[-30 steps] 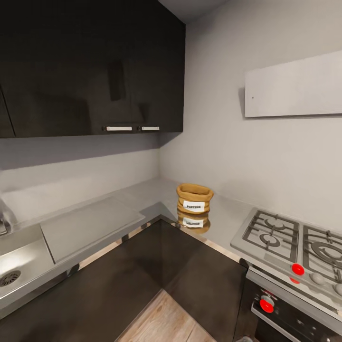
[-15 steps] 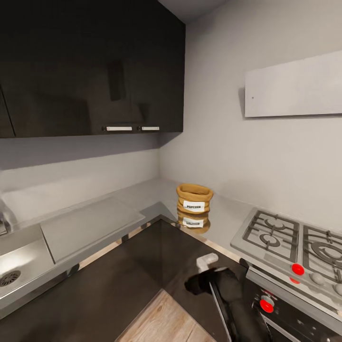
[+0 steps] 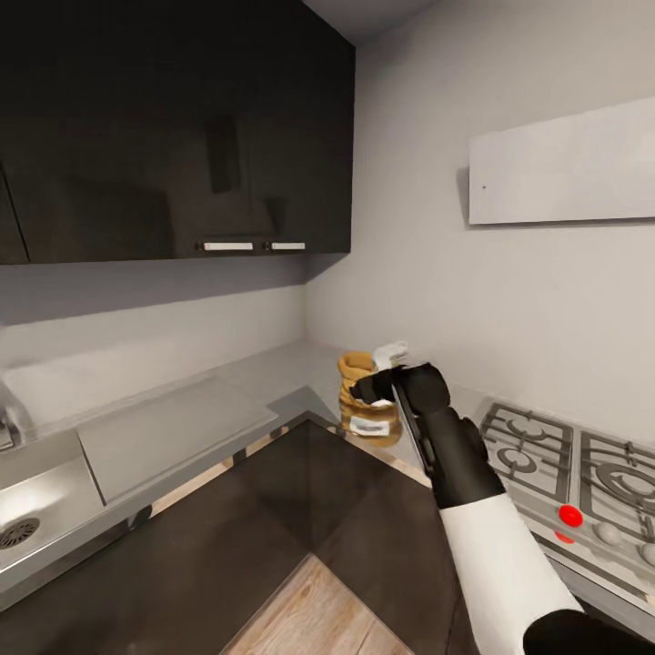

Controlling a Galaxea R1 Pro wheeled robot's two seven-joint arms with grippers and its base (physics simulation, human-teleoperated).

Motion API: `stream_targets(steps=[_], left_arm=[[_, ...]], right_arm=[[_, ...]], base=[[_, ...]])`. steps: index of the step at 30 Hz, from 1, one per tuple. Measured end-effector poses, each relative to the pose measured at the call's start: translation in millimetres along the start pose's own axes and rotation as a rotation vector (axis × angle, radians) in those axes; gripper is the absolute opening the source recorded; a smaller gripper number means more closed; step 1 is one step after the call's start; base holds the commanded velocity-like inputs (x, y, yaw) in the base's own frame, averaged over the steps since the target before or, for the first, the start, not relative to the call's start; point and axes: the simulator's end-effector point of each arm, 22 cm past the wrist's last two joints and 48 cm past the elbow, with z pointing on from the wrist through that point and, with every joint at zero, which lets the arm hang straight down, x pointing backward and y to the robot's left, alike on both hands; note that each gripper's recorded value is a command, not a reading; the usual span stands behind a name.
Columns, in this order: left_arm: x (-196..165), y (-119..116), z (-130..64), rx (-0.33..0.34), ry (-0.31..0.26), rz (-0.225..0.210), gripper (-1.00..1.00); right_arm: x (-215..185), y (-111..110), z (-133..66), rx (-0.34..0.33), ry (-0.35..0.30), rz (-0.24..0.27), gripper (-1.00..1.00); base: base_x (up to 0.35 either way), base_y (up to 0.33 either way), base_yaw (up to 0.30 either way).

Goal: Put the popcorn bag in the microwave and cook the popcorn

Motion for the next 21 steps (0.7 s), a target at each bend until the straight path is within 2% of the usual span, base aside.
stream_targets(steps=[2, 4, 8, 12, 21], left_arm=[[0, 0, 0.0, 0.000, 0.000, 0.000, 1.00], [0, 0, 0.0, 0.001, 0.000, 0.001, 1.00], [1, -2, -0.1, 0.002, 0.001, 0.001, 1.00], [0, -2, -0.1, 0.003, 0.000, 0.002, 1.00], [0, -1, -0.1, 0.002, 0.000, 0.001, 1.00]], right_arm=[[-14, -16, 11.3, 0.018, 0.029, 0.006, 1.00], [-25, -51, 24.0, 0.041, 0.079, 0.089, 1.00], [-46, -92, 21.7, 0.103, 0.082, 0.180, 1.00], [-42, -134, 16.6, 0.200, 0.094, 0.212, 1.00], [-39, -148, 13.5, 0.233, 0.096, 0.216, 1.00]], base=[[0.000, 0.000, 0.000], [0.000, 0.000, 0.000], [0.000, 0.000, 0.000], [0.000, 0.000, 0.000], [0.000, 0.000, 0.000]])
